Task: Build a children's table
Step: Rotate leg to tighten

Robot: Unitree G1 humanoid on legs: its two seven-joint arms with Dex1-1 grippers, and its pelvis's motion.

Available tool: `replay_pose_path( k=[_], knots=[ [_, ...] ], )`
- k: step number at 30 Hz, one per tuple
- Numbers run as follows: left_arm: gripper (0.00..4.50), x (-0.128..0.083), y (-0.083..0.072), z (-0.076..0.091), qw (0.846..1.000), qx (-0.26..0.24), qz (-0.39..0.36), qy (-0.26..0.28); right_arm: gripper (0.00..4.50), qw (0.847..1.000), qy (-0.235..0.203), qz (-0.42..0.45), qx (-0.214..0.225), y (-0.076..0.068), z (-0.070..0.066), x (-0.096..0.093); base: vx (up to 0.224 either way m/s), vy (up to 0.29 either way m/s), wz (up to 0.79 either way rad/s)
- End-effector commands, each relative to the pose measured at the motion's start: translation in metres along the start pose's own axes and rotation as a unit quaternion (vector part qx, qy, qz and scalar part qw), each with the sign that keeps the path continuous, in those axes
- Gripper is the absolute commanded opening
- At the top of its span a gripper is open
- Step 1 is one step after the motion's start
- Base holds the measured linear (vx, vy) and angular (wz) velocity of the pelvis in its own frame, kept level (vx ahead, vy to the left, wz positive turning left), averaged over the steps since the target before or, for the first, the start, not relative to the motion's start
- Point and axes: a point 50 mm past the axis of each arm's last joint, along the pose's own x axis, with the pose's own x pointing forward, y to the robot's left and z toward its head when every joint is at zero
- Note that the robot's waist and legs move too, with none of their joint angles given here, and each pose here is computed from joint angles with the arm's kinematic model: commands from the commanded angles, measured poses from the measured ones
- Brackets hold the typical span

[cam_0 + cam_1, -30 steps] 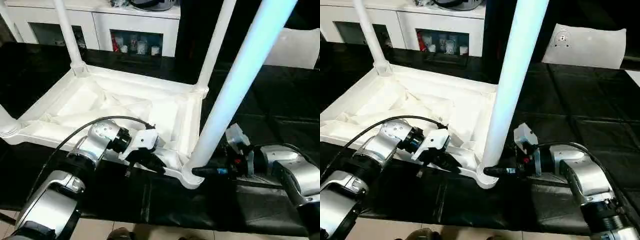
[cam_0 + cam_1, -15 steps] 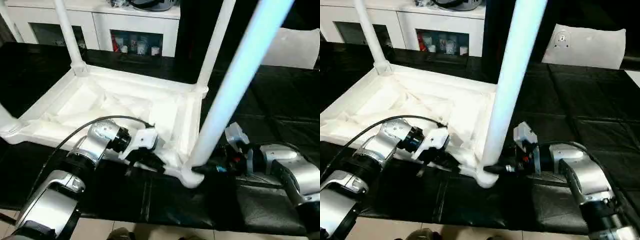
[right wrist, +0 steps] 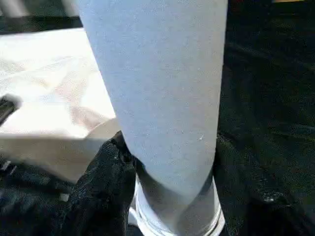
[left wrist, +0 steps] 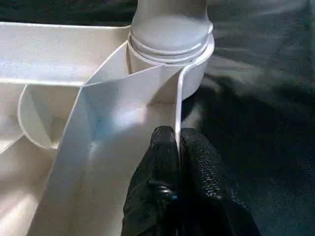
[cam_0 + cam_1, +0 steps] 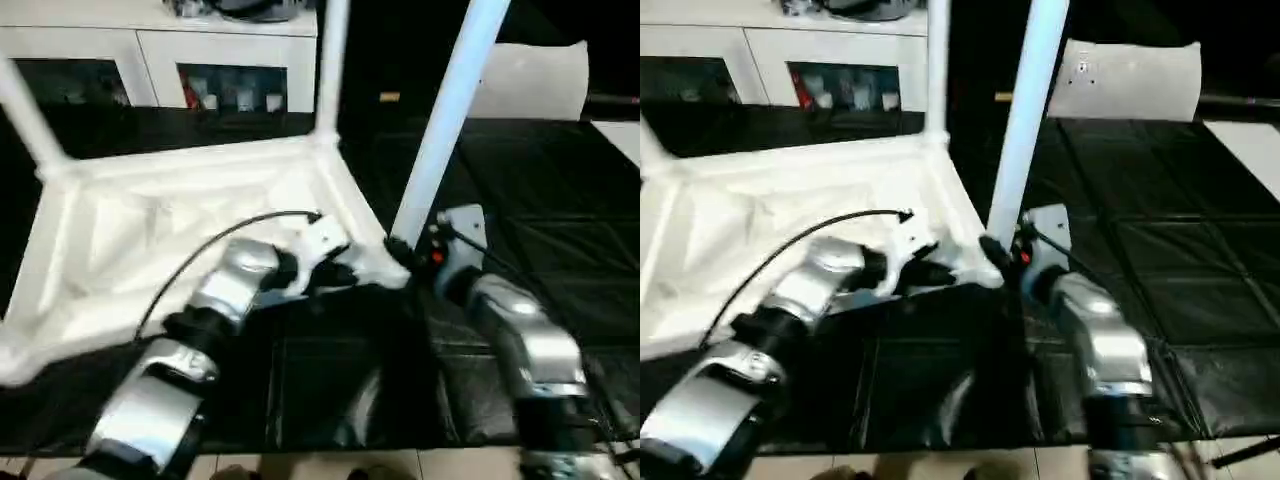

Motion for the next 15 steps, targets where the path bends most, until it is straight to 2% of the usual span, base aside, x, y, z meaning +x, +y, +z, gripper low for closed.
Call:
replay_pose_path(
  k=[1,2,4,6,9,11,12,13,15],
  knots=[
    [0.00,0.022,-0.018,0.039,0.998,0.019,-0.002,-0.057,1.96,0.995,0.010,0.102,0.018,0.059,-0.004,0.018,0.000,0.000,0.00],
    [0.00,0.022,-0.018,0.039,0.998,0.019,-0.002,-0.057,1.96,0.995,0.010,0.102,0.018,0.059,-0.004,0.018,0.000,0.000,0.00],
    [0.00,0.020,-0.018,0.039,0.998,0.025,-0.003,-0.059,2.66,0.994,-0.004,0.104,0.023,0.061,0.000,0.017,0.000,0.000,0.00],
    [0.00,0.017,-0.017,0.038,0.998,0.034,-0.008,-0.060,2.68,0.994,-0.010,0.106,0.021,0.059,0.001,0.016,0.000,0.000,0.00],
    [0.00,0.009,-0.012,0.034,0.996,0.052,-0.018,-0.066,3.08,0.992,-0.021,0.125,0.000,0.052,0.003,0.011,0.000,0.000,0.00],
    [0.00,0.001,-0.008,0.028,0.995,0.073,-0.033,-0.061,3.19,0.988,-0.025,0.152,-0.023,0.044,0.003,0.005,0.000,0.000,0.00],
    [0.00,0.000,-0.008,0.027,0.995,0.075,-0.036,-0.061,3.41,0.987,-0.026,0.155,-0.026,0.043,0.004,0.004,0.000,0.000,0.00],
    [0.00,-0.005,-0.007,0.024,0.994,0.083,-0.050,-0.059,3.51,0.985,-0.027,0.165,-0.041,0.036,0.004,0.001,0.000,0.000,0.00],
    [0.00,-0.008,-0.007,0.022,0.991,0.096,-0.065,-0.060,3.58,0.983,-0.025,0.175,-0.056,0.029,0.003,-0.002,0.000,0.000,0.00]
  ],
)
